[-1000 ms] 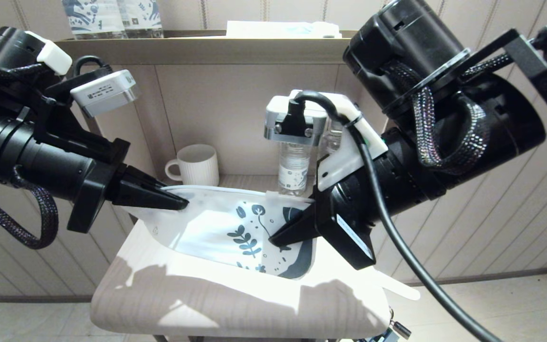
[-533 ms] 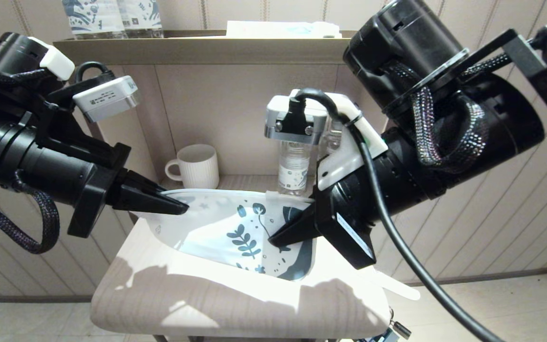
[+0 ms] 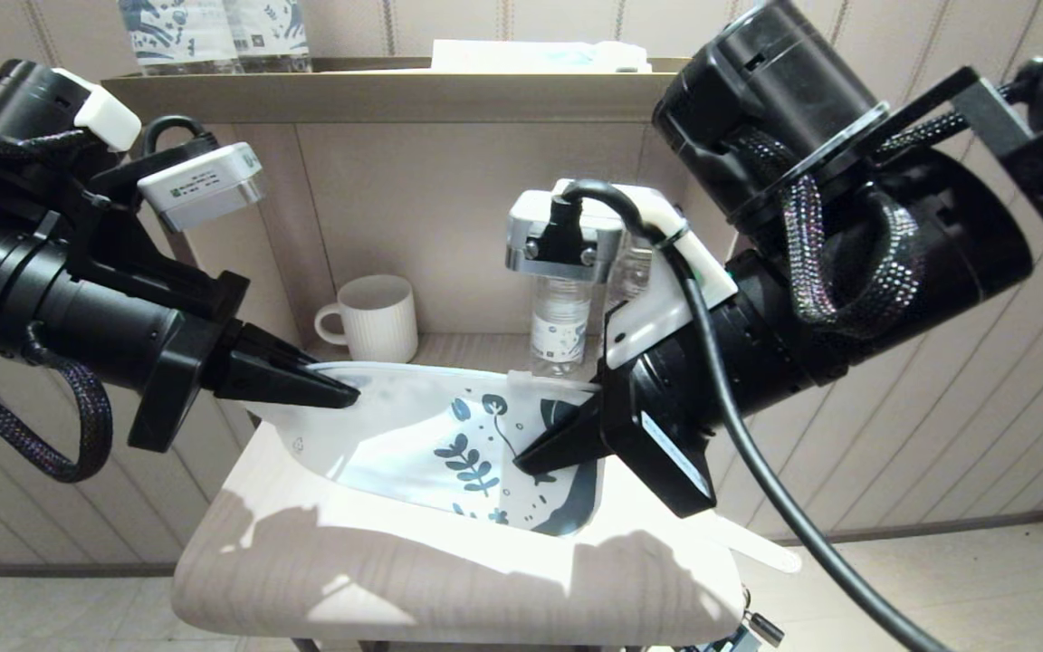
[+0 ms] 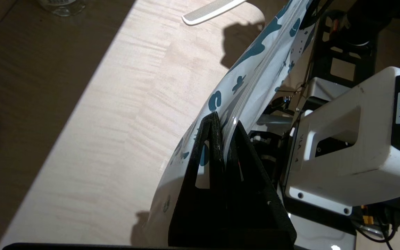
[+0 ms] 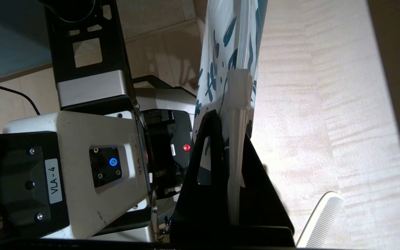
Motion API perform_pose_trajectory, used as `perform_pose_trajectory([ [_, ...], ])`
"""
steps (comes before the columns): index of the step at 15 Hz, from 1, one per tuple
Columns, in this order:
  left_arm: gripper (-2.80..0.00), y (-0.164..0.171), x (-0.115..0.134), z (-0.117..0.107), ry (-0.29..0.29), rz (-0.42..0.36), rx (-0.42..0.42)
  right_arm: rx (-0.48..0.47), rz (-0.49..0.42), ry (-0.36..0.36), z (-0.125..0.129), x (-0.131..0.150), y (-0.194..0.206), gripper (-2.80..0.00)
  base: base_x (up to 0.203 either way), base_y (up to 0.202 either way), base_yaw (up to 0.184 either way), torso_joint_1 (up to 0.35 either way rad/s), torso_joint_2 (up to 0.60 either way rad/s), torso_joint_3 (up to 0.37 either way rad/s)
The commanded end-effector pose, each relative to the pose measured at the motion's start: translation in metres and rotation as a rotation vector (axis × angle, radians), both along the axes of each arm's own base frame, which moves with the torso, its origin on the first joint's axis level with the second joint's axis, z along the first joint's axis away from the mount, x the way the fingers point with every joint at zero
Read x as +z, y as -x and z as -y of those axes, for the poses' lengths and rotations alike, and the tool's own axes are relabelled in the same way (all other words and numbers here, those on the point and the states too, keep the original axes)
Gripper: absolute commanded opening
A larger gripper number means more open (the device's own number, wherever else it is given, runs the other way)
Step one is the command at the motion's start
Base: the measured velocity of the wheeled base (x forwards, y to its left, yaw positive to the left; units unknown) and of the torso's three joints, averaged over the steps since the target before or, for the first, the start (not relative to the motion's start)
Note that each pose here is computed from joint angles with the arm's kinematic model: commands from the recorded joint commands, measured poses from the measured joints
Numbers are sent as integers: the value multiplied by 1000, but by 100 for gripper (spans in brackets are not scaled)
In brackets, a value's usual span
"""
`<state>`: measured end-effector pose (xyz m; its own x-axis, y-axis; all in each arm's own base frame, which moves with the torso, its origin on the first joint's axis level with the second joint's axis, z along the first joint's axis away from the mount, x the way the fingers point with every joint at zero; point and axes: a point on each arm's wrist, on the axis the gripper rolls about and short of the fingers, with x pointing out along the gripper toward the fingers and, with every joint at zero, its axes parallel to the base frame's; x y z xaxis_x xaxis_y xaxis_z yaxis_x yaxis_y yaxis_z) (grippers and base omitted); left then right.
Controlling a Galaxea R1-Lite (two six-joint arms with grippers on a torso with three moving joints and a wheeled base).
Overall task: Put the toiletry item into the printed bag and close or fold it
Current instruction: Hand it to the other hand
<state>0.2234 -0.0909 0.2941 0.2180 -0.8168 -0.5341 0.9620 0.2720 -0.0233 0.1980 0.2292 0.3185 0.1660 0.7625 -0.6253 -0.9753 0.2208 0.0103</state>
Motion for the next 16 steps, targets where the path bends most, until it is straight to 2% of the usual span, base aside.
perform_pose_trajectory([
  [1, -280, 0, 1, 0, 4, 3, -5, 2, -4, 1, 0, 0, 1, -280, 0, 0, 0, 0, 0, 0],
  [10, -280, 1, 2, 0, 7, 4, -4, -14, -46, 16, -2, -9, 0, -280, 0, 0, 0, 0, 0, 0],
  [12, -280, 2, 3, 0, 8, 6, -4, -21, -36, -15, -4, -5, -1, -280, 0, 0, 0, 0, 0, 0],
  [16, -280, 3, 3, -1, 9, 7, -4, -43, -55, -28, -4, -4, -2, -280, 0, 0, 0, 0, 0, 0],
])
